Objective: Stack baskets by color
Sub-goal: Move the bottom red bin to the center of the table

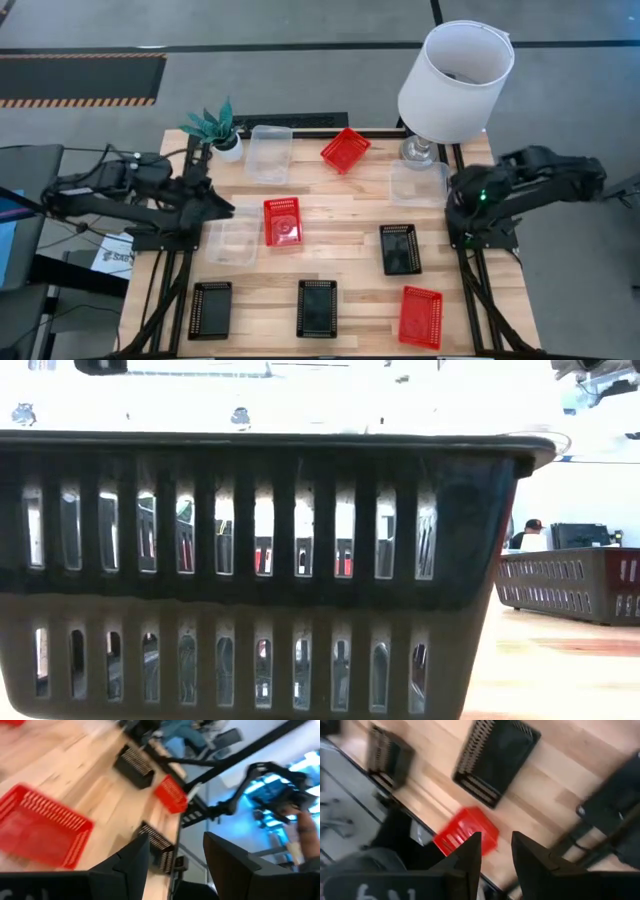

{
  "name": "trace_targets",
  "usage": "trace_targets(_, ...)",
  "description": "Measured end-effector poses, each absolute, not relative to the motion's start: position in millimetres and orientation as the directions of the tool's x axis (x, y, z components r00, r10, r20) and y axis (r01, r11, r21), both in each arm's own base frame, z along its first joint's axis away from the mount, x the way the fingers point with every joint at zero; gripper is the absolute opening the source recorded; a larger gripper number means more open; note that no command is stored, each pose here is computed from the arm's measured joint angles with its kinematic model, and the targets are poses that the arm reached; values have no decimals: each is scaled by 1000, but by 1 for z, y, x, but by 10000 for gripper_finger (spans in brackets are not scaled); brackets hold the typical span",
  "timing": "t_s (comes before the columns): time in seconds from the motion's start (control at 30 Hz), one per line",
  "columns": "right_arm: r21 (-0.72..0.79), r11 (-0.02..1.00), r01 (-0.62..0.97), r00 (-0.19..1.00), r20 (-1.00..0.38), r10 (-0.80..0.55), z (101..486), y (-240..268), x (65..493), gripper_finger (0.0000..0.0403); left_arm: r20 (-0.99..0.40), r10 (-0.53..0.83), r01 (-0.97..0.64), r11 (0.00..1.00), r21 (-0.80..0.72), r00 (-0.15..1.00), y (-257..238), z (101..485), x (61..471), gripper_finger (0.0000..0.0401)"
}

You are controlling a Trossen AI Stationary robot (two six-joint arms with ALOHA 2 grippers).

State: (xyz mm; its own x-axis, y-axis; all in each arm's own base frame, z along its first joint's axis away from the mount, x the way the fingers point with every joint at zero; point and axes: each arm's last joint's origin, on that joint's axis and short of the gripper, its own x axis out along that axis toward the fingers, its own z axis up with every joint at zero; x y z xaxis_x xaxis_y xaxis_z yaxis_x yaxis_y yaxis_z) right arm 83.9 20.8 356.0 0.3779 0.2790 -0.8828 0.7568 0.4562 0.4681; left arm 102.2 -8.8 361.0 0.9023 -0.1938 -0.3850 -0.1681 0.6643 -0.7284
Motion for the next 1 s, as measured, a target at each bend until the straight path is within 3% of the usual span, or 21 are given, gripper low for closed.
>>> trace_targets(0.13,463,463,756,353,-884,307,349,30,89,140,-471,-158,-273,640,-718,868,-9,353,102,173)
trace_targets(0.27,481,396,782,332,-859,388,336,44,95,170,-454,-174,-285,573,-768,874,-12,355,104,173)
trace_targets(0.4,562,330,758,330,-767,549,333,72,108,214,-393,-285,-256,419,-871,874,-17,360,105,173)
trace_targets(0.53,612,283,738,389,-729,563,335,105,115,235,-375,-374,-244,353,-903,848,-24,362,104,173)
trace_targets(0.73,508,343,790,351,-834,427,311,152,115,222,-411,-354,-251,419,-873,840,-32,359,107,173)
trace_targets(1.0,348,370,861,257,-927,274,274,191,121,232,-453,-192,-232,652,-722,871,-40,354,117,193)
